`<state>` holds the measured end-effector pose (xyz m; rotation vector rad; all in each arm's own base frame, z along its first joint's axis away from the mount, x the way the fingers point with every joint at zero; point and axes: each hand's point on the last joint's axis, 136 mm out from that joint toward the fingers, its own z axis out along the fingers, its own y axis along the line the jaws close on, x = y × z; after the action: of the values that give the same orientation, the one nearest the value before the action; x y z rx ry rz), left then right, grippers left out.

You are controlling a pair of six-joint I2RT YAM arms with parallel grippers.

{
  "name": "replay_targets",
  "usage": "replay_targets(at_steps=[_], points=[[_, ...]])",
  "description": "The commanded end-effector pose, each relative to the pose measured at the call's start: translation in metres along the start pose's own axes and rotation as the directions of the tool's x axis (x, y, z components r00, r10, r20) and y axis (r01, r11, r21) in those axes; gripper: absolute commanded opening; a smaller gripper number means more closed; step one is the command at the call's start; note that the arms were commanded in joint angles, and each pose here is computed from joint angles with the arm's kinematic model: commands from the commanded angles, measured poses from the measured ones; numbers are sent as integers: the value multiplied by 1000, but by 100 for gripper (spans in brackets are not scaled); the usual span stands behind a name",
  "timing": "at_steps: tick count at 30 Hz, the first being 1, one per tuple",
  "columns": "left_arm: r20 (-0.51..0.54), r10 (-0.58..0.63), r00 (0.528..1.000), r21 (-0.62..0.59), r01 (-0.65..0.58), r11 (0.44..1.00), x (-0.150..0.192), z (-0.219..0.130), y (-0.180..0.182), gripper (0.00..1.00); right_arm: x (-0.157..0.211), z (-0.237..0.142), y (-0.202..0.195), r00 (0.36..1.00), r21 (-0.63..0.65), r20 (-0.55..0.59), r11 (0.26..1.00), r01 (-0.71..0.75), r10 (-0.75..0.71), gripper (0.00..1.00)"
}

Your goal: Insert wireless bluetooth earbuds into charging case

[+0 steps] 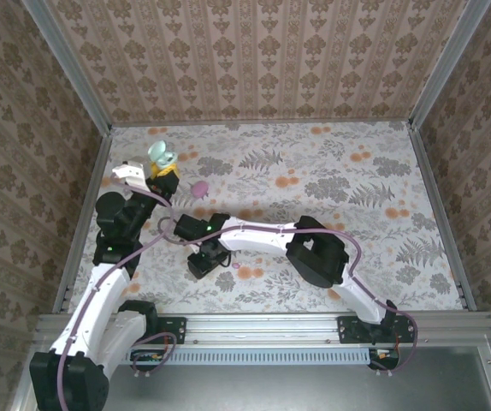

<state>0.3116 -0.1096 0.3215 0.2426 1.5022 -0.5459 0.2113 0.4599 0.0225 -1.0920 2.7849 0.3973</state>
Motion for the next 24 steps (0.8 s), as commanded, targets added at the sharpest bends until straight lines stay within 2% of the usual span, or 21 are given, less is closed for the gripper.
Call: replay_targets(at_steps=[1,6,13,24], points=[[5,25,1000,-18,-25,1000,-1,-4,3,31,8,10,-6,998,65,-41,997,41,-39,45],[3,23,1000,-12,-23,1000,0,-4,2,31,5,12,-7,998,86,-37,995,53,-50,42],[1,23,1000,-4,-23,1000,-1,-5,0,31,0,14,-7,999,97,-31,994,48,-45,43],[-7,15,1000,9,-15,1000,2,-5,-2,31,-5,10,-9,998,117,-15,991,60,-59,30]])
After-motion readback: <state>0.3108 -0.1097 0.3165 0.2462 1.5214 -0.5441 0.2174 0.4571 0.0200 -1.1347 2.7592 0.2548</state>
